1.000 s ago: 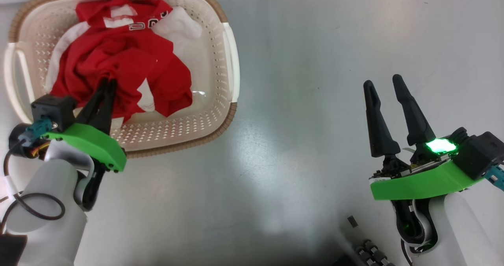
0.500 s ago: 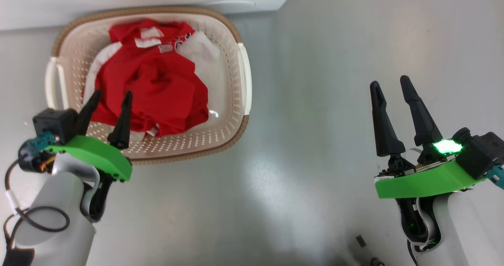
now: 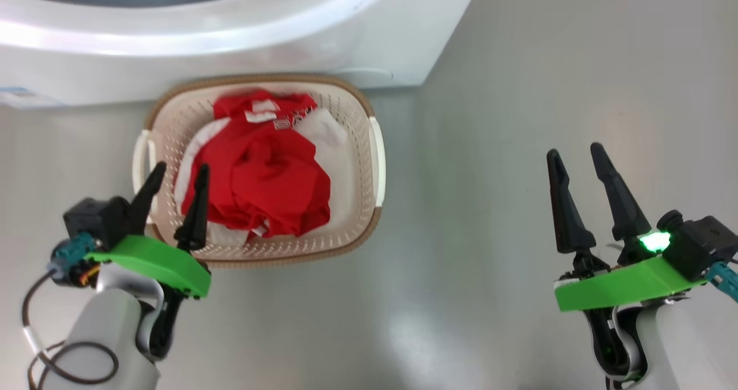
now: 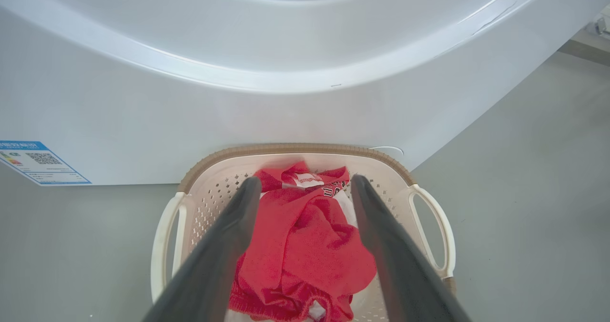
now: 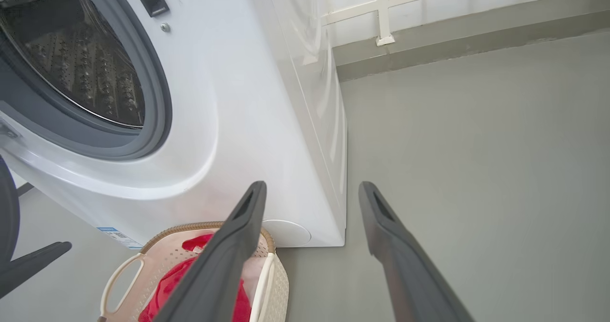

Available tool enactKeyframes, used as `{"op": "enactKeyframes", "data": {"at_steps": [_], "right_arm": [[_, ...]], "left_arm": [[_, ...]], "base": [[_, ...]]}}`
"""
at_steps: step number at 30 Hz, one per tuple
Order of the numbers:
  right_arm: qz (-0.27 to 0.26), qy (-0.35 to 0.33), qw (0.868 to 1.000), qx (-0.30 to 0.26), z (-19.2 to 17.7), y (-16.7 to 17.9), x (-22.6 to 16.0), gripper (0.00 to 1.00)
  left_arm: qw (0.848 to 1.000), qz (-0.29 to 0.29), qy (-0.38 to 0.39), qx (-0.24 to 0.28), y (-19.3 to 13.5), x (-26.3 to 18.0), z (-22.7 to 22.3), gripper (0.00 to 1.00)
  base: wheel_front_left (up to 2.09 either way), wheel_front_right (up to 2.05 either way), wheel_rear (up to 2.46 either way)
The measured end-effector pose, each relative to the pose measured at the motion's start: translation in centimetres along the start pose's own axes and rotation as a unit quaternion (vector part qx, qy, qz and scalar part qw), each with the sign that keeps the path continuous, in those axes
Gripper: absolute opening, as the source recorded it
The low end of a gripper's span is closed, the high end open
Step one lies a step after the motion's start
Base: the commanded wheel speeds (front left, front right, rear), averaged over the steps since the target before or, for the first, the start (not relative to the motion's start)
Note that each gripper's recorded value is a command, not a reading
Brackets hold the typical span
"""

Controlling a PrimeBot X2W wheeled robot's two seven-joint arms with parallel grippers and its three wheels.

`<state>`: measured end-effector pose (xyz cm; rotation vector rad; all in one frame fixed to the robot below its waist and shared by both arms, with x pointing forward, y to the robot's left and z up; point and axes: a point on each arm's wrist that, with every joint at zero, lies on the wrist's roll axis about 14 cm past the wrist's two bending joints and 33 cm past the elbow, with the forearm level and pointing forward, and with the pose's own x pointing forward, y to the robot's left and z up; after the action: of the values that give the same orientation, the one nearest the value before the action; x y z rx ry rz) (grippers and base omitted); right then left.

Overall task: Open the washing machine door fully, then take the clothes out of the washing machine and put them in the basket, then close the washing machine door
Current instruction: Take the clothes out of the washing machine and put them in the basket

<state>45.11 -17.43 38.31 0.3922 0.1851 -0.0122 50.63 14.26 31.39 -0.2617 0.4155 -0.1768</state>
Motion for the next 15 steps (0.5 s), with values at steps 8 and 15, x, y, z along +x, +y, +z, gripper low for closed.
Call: {"op": "enactKeyframes", "data": {"at_steps": [8, 15], "right_arm": [[0.006, -0.011, 1.0, 0.002, 1.5, 0.9, -2.4, 1.0], [0.004, -0.016, 1.0, 0.003, 2.3, 1.1, -5.1, 1.0]], "left_arm": [[0.999, 0.003, -0.045, 0.008, -0.7, -3.6, 3.3, 1.0], [0.997, 0.007, -0.08, 0.012, -1.5, -7.2, 5.2, 1.0]], "base": [[0.0, 0.0, 0.0], [0.0, 0.0, 0.0]]}}
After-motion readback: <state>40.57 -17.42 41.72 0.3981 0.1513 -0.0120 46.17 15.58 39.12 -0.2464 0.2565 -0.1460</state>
